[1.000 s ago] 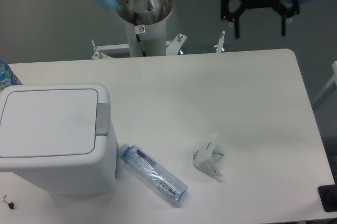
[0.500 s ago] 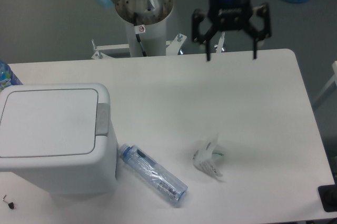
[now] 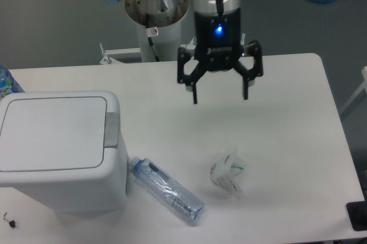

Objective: Open the trash can
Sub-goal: 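Move the open gripper toward the grey button on the trash can lid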

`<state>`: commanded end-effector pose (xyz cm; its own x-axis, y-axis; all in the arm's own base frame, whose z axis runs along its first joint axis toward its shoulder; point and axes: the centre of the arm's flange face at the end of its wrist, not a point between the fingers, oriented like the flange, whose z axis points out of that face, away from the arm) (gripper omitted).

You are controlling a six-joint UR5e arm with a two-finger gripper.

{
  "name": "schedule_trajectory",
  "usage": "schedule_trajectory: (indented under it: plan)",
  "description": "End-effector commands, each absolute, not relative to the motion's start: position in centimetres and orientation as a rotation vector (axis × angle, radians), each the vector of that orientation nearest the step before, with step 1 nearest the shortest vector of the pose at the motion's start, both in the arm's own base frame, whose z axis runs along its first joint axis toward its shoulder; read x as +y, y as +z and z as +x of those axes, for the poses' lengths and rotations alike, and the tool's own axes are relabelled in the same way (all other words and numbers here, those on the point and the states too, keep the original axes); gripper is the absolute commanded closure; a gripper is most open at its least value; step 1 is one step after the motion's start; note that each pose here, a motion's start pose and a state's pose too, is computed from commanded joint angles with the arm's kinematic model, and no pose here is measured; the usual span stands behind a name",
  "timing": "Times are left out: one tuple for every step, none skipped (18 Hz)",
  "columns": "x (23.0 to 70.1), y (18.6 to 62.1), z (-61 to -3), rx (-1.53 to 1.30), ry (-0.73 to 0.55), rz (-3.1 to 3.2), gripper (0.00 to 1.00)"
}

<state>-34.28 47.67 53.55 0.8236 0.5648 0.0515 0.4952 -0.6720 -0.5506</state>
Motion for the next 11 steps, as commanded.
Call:
schedule_trajectory:
  plan:
    - [48.1, 53.3, -33.9, -0.803, 0.140, -2.435, 0.00]
    - [48.6, 53.1, -33.5, -0.818, 0.122, -2.429, 0.00]
    - [49.3, 52.8, -33.0, -0.822, 0.102, -2.429, 0.00]
    - [49.7, 52.5, -32.7, -0.833, 0.088, -2.430, 0.00]
    - [50.0, 52.3, -32.2, -0.844, 0.077, -2.429, 0.00]
    - [50.3, 51.8, -32.1, -0.855, 0.065, -2.434, 0.00]
    - [50.6, 51.6, -31.7, -0.851, 0.058, -2.438, 0.00]
    - [51.1, 51.2, -31.4, -0.844, 0.051, -2.448, 0.00]
    - [51.4, 50.9, -31.1, -0.838, 0.045, -2.454, 0.00]
    - [51.6, 50.9, -30.8, -0.836, 0.040, -2.454, 0.00]
    - [51.8, 50.8, -30.6, -0.847, 0.033, -2.452, 0.00]
